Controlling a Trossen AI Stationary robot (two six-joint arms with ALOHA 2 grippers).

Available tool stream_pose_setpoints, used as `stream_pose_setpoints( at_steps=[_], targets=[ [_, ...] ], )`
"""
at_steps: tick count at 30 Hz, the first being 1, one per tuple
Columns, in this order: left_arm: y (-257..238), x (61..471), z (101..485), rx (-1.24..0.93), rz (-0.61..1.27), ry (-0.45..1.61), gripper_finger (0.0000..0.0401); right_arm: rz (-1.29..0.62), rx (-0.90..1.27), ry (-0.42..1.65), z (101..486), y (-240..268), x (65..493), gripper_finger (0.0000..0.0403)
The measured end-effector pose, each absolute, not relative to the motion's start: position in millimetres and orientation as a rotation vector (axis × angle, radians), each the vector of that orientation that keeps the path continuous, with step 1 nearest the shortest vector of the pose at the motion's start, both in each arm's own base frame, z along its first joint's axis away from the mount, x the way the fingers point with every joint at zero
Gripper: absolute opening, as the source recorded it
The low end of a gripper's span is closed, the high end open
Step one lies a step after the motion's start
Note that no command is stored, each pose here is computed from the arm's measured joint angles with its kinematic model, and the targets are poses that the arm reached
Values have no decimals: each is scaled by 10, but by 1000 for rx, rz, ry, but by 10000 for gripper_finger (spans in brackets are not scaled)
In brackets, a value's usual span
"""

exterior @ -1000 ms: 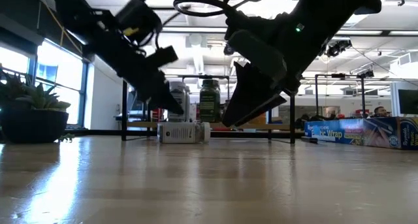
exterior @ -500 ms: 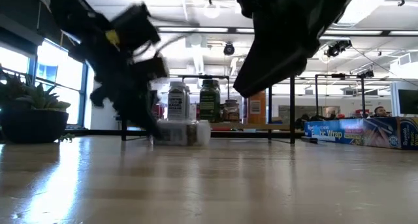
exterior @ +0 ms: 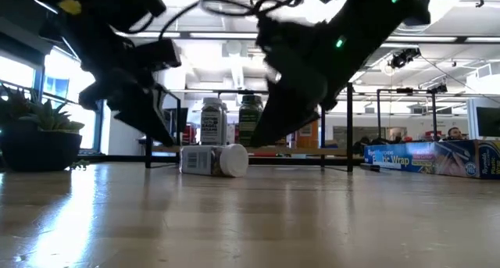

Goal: Shelf spices
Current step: Put the white seasoning bottle on the shelf align with the other white seasoning bottle

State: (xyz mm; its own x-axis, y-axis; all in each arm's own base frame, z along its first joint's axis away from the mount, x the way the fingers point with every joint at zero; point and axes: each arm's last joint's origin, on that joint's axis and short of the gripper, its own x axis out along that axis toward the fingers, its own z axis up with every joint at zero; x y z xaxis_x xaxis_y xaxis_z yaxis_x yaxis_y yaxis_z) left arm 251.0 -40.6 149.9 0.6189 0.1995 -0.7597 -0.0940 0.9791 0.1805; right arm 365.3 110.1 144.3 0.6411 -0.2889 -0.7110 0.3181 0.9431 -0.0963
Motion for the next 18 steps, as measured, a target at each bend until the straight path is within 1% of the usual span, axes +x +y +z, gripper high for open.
stream_pose_setpoints(
  at_steps=[3, 6, 12, 15, 18],
  targets=[
    [-331, 2545, 1413, 152, 182, 918, 1, -396, 22, 808, 1334, 950, 3727, 261],
    [-259, 2594, 1332, 175, 208, 930, 1, -462, 55, 790, 1178, 806, 3813, 283],
    [-183, 2703, 1229, 173, 230, 894, 1, -477, 145, 706, 970, 646, 3984, 288],
    [-175, 2751, 1191, 178, 228, 869, 0, -471, 183, 652, 943, 588, 4055, 288],
    [-178, 2776, 1164, 178, 227, 856, 0, -482, 206, 638, 922, 523, 4078, 277]
  ],
)
